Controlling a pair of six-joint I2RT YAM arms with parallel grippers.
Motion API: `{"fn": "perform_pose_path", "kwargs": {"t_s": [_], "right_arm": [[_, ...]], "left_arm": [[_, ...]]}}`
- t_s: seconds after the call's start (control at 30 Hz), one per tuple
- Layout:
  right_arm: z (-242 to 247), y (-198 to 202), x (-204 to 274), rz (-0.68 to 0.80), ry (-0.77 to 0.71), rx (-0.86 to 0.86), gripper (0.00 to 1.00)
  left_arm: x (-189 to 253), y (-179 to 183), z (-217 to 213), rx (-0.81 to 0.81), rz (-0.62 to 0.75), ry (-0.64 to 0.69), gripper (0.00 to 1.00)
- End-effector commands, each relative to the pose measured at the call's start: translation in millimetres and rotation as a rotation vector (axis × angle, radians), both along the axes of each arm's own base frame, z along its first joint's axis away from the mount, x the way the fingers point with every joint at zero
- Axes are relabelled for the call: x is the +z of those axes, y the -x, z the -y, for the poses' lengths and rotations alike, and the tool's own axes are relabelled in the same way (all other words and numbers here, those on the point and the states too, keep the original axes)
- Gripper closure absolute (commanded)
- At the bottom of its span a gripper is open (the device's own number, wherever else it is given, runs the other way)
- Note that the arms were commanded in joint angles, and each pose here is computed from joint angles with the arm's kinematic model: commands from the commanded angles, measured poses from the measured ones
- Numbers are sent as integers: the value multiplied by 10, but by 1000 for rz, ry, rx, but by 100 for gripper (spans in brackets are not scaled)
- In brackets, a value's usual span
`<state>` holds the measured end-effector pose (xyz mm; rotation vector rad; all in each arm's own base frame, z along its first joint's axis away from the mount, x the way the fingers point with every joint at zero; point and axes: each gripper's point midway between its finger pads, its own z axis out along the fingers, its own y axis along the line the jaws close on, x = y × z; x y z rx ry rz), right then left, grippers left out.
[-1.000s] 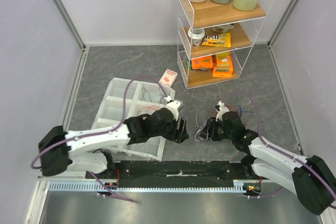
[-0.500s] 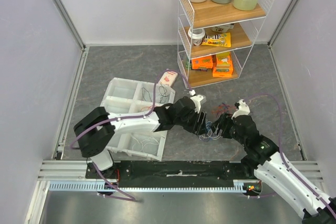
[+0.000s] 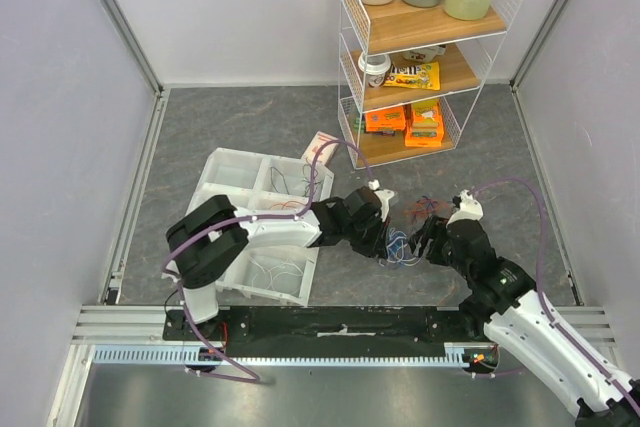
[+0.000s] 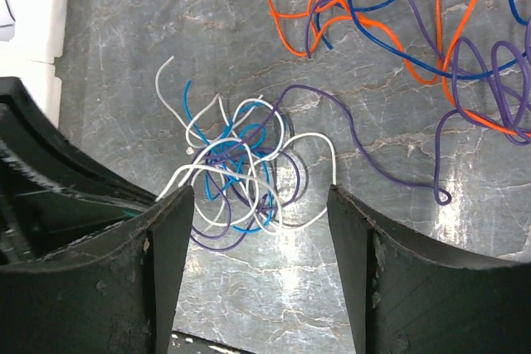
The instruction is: Untangle the cables
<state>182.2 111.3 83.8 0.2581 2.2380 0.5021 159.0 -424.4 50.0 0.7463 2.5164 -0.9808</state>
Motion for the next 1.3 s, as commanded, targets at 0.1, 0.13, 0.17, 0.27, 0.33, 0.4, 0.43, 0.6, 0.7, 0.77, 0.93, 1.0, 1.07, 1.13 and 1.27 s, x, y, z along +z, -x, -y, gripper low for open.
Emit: {"fn": "perform_pose_path", "kwargs": {"t_s": [0.1, 0.13, 0.17, 0.27, 0.33, 0.4, 0.43, 0.6, 0.7, 0.77, 0.93, 1.0, 1.07, 1.13, 1.27], "right_arm": [[-148, -47, 114, 14, -10, 76, 18], [-172, -47, 122, 15, -13, 90, 17], [-214, -64, 167, 31, -25, 109, 14], [-535, -55, 333, 100, -111, 282, 9], [-754, -4, 389, 117, -169, 406, 8], [-865, -10, 377, 104, -203, 444, 8], [-889, -41, 377, 109, -214, 440, 8], [-829, -264, 273, 85, -180, 320, 10], [-448, -357, -111, -49, -27, 92, 12], [-191, -336, -332, -117, 59, -42, 11], [59, -295, -522, -151, 90, -196, 11], [129, -304, -506, -141, 94, -236, 11], [185, -322, -474, -132, 102, -263, 10], [243, -325, -468, -133, 119, -283, 9], [284, -335, -463, -136, 134, -283, 9]], "left_arm": [[1293, 74, 21, -117, 194, 278, 98], [1471, 109, -18, -129, 223, 313, 98], [1605, 139, -56, -142, 244, 338, 98], [1919, 192, -152, -148, 272, 379, 98], [2081, 236, -171, -162, 276, 410, 98], [2274, 296, -161, -180, 274, 460, 98], [2356, 357, -145, -201, 258, 490, 98], [2891, 501, -152, -262, 278, 610, 98], [3424, 556, -283, -278, 369, 692, 98], [3859, 617, -420, -289, 448, 751, 98], [4926, 736, -880, -244, 638, 888, 98], [5161, 719, -1048, -189, 693, 905, 98], [5297, 680, -1176, -138, 739, 905, 99], [5382, 655, -1273, -99, 765, 910, 98], [5417, 656, -1369, -72, 781, 911, 98]]}}
